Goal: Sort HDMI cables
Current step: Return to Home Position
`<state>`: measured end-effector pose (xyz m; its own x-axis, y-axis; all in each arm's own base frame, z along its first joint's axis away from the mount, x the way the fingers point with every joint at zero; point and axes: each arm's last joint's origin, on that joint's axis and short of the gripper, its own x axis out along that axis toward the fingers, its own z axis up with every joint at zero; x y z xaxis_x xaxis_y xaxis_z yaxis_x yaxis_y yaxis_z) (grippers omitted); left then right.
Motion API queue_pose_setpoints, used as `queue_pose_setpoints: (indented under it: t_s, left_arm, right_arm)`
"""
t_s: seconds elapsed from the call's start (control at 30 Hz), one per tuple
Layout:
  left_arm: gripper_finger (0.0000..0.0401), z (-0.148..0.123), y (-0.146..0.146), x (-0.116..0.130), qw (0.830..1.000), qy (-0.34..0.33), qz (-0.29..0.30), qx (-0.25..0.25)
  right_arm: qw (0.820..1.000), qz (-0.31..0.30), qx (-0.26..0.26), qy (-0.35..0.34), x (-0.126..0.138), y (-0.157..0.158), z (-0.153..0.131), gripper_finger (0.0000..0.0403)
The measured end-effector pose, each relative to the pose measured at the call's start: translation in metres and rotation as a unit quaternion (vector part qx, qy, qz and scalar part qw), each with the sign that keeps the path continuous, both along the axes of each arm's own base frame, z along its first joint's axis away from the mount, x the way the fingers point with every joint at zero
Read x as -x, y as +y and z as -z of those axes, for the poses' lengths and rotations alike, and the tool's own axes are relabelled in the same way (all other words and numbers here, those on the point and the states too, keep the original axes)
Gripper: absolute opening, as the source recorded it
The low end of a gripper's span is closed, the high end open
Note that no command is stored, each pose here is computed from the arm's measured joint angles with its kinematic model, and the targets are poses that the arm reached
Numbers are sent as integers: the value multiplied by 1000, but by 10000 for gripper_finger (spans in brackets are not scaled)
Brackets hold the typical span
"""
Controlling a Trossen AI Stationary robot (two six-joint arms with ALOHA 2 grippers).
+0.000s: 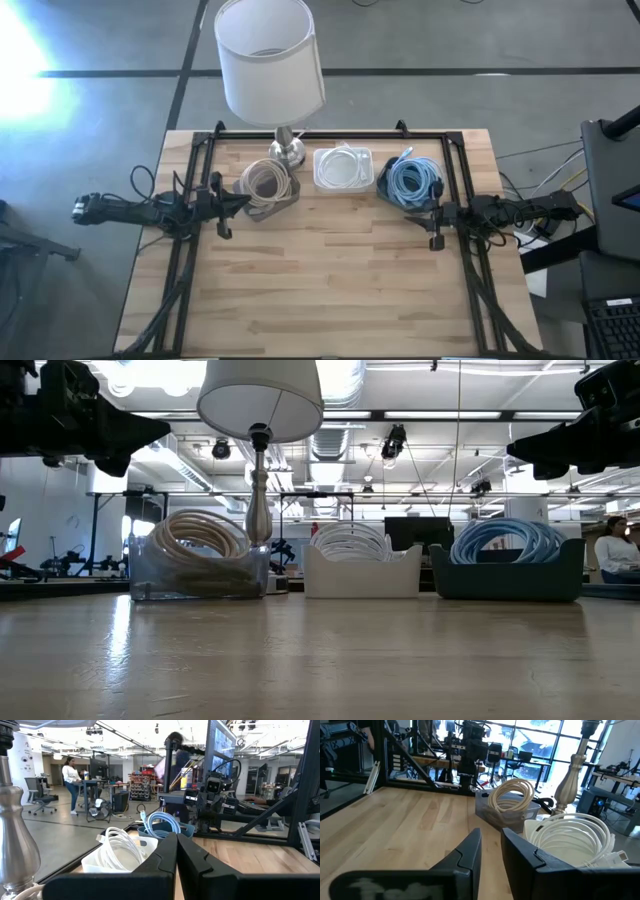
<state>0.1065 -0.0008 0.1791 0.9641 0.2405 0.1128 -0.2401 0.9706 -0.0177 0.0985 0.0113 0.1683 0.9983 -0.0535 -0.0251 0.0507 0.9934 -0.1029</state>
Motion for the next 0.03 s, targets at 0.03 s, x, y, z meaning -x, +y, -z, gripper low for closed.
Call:
queue_pose_setpoints:
  t_s: [0.03]
  left_arm:
    - [12, 0, 0, 0, 1000, 0, 0, 0]
  right_arm:
    - [1000, 0, 0, 0, 0, 0, 0, 71]
